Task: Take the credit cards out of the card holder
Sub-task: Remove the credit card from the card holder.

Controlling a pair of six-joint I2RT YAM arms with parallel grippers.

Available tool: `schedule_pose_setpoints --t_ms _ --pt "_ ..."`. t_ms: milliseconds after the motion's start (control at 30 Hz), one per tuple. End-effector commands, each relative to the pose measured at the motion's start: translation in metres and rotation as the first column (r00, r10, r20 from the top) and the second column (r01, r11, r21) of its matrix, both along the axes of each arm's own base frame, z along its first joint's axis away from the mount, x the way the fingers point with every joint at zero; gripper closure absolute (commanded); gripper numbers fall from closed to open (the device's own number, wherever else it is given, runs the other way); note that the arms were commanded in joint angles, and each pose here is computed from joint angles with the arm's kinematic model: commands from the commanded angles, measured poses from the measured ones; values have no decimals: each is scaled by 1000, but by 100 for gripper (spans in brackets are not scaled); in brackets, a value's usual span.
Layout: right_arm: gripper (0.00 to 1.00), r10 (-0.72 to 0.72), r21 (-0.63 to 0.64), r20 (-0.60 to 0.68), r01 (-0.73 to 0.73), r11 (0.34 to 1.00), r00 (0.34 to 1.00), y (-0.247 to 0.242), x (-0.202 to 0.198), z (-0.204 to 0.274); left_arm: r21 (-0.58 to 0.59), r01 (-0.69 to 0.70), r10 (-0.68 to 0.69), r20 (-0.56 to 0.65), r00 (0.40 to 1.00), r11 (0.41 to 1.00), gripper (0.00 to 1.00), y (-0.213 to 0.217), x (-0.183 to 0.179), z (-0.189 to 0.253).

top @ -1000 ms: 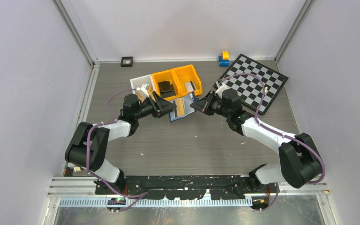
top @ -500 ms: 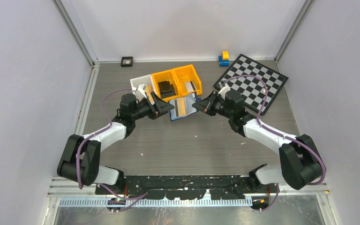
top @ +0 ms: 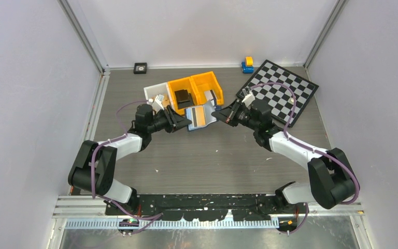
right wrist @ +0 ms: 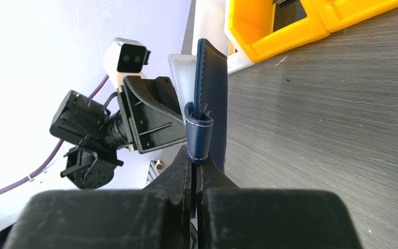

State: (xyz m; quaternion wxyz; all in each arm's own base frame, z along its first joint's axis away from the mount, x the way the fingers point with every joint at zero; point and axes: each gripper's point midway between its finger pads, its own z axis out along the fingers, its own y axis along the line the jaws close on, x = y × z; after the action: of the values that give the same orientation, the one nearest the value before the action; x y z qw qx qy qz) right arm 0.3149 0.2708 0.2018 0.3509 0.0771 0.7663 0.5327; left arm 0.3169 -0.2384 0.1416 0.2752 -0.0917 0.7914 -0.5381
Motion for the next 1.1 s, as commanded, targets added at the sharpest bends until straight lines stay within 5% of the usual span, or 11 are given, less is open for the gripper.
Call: schedule_pose_setpoints --t_ms 0,133,200,333,500,733,900,1067 --pt "99 5 25 35 -6 1000 999 3 6 11 -64 30 -20 153 988 997 73 -3 3 40" --pt "93 5 18 17 -5 1000 1000 4 7 5 -76 51 -38 167 985 996 100 -6 2 43" --pt "90 2 14 11 -2 1000 1000 4 8 3 -87 53 -38 166 985 995 100 -6 2 43" --pt "62 -26 -24 16 27 999 1000 -3 9 1 -88 40 -26 151 988 995 100 -6 3 39" --pt "38 -98 -78 78 104 992 992 -20 9 8 -62 21 -13 125 992 998 100 -4 5 32" --pt "37 -135 -100 229 161 982 964 -38 -5 44 1 -10 10 89 996 1000 100 1 8 19" --pt "57 -17 -75 307 42 996 952 -20 -23 63 6 7 -8 87 996 1000 100 -4 7 16" --pt "65 123 -40 268 -117 992 956 13 -29 59 -38 44 -40 114 993 998 100 -11 5 25"
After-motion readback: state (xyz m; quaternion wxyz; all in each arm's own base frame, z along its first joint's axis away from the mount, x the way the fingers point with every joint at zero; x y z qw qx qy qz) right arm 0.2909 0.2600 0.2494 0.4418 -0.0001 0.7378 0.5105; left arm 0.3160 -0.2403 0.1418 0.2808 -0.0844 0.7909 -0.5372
